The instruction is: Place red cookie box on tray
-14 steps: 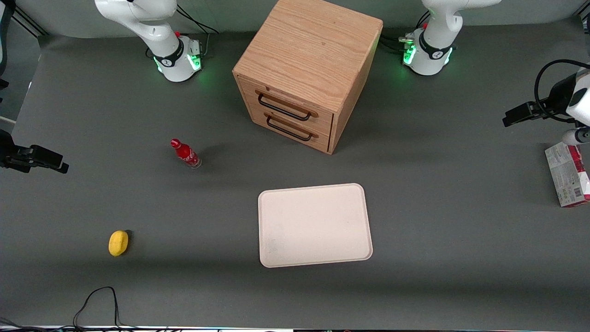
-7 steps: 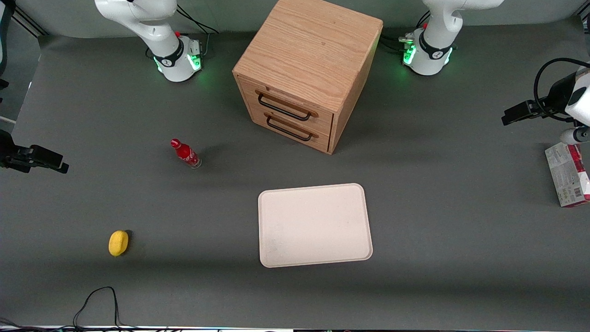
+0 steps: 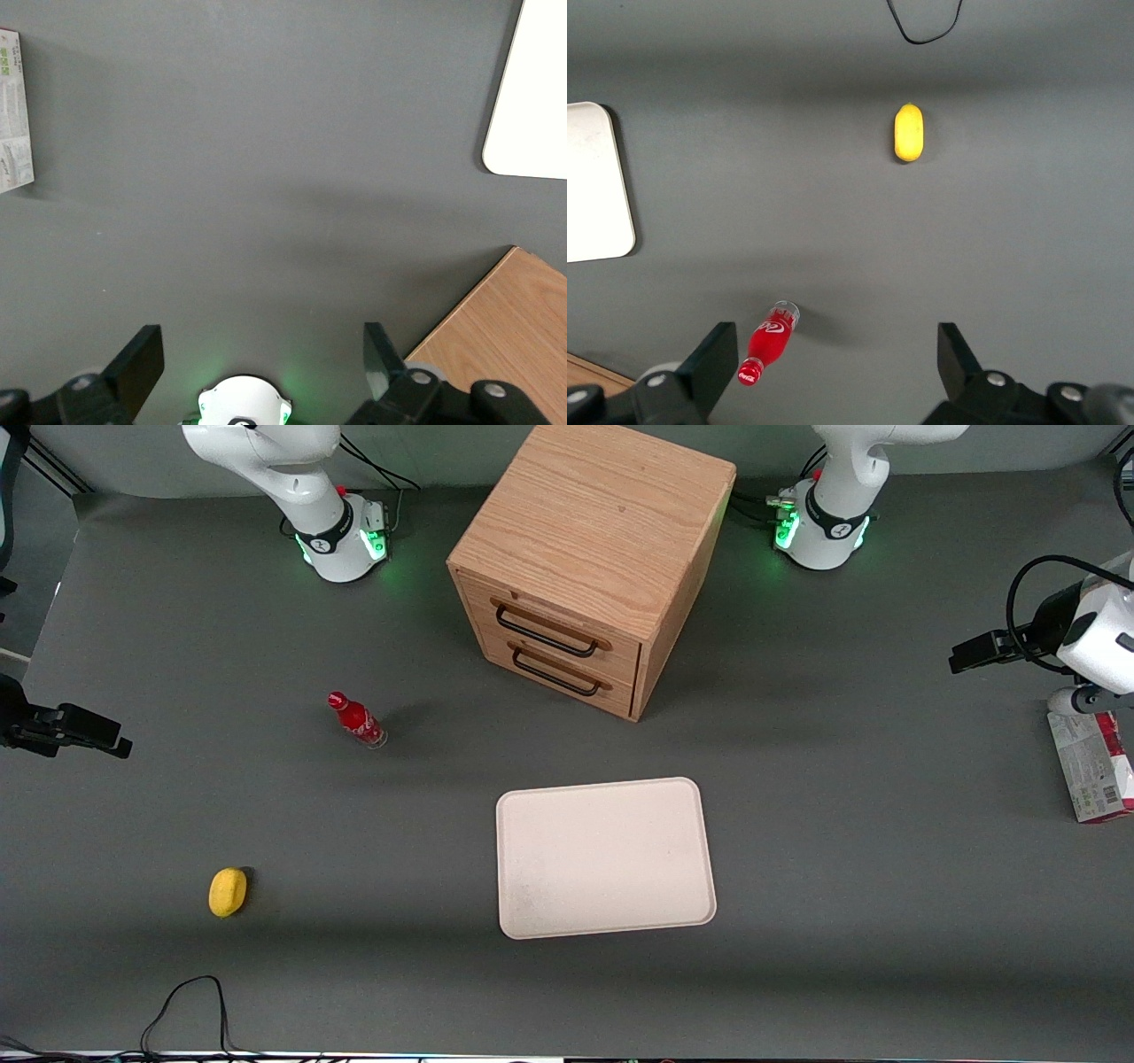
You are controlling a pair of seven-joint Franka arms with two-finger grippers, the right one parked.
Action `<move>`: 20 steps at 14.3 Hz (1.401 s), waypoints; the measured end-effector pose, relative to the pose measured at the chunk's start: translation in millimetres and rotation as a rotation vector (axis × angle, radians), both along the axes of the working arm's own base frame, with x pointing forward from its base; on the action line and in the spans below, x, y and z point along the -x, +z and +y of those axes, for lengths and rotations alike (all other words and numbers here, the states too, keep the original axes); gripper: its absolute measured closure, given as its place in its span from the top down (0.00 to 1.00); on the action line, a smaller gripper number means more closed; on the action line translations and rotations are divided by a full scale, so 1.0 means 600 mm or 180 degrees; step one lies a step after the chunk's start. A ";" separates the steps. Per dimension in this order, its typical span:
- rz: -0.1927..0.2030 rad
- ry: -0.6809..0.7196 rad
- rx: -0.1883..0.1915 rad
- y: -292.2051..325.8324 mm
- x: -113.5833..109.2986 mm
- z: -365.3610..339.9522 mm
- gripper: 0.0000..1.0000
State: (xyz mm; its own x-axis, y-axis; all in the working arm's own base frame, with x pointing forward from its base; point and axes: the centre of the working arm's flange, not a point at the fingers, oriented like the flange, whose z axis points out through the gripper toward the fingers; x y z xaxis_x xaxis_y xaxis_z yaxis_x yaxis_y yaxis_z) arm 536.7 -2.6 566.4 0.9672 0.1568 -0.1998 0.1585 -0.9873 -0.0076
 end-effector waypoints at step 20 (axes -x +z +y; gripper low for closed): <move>0.0182 -0.0434 0.0136 -0.107 -0.148 0.373 1.00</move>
State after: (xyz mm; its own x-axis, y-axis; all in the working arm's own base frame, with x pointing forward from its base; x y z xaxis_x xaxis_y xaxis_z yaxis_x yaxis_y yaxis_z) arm 625.7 221.0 502.3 0.9657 0.0151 -0.2590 0.0236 -0.9993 0.0297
